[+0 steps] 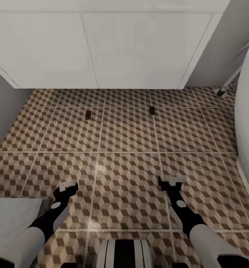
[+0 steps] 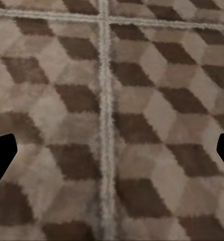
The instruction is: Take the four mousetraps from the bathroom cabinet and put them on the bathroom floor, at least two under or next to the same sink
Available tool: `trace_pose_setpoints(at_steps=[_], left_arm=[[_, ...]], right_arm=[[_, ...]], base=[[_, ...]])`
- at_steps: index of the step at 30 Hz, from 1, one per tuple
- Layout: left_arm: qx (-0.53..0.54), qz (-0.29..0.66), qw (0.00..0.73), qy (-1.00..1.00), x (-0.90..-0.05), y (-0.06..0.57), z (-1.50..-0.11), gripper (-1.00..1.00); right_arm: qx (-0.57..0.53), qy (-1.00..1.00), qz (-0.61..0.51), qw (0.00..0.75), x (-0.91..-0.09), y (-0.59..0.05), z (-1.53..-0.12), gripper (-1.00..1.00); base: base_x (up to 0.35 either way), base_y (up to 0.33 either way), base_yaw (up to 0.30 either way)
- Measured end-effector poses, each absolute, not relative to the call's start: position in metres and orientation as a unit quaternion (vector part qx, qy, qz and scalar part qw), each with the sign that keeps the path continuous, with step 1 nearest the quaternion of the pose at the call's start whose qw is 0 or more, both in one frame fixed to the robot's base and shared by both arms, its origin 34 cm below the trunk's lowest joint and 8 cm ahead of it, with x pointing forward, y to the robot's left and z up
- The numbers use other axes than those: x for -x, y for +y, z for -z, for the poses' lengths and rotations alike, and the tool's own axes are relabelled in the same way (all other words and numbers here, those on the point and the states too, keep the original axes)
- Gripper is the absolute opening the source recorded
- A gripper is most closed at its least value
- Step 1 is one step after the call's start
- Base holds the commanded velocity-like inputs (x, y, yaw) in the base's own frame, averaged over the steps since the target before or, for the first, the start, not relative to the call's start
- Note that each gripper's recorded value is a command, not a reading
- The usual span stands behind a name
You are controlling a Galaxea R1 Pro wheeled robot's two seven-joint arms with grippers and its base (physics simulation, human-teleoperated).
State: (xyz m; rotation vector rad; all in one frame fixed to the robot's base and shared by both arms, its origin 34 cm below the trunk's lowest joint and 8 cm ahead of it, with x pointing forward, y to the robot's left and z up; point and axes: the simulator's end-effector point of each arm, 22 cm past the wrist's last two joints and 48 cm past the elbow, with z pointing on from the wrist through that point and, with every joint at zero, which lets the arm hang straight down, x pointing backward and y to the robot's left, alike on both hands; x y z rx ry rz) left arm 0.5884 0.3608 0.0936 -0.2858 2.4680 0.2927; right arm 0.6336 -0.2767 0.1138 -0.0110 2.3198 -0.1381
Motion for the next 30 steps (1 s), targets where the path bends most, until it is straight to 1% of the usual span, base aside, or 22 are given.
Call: trace_pose_setpoints(at_steps=[30], left_arm=[[0.113, -0.107, 0.317, 0.936, -0.5902, 0.3627, -0.0945, 1.00]], right_arm=[[0.006, 0.916, 0.055, 0.398, -0.6338, -0.2764, -0.1141, 1.00]], base=[[-0.010, 0.000, 0.000]])
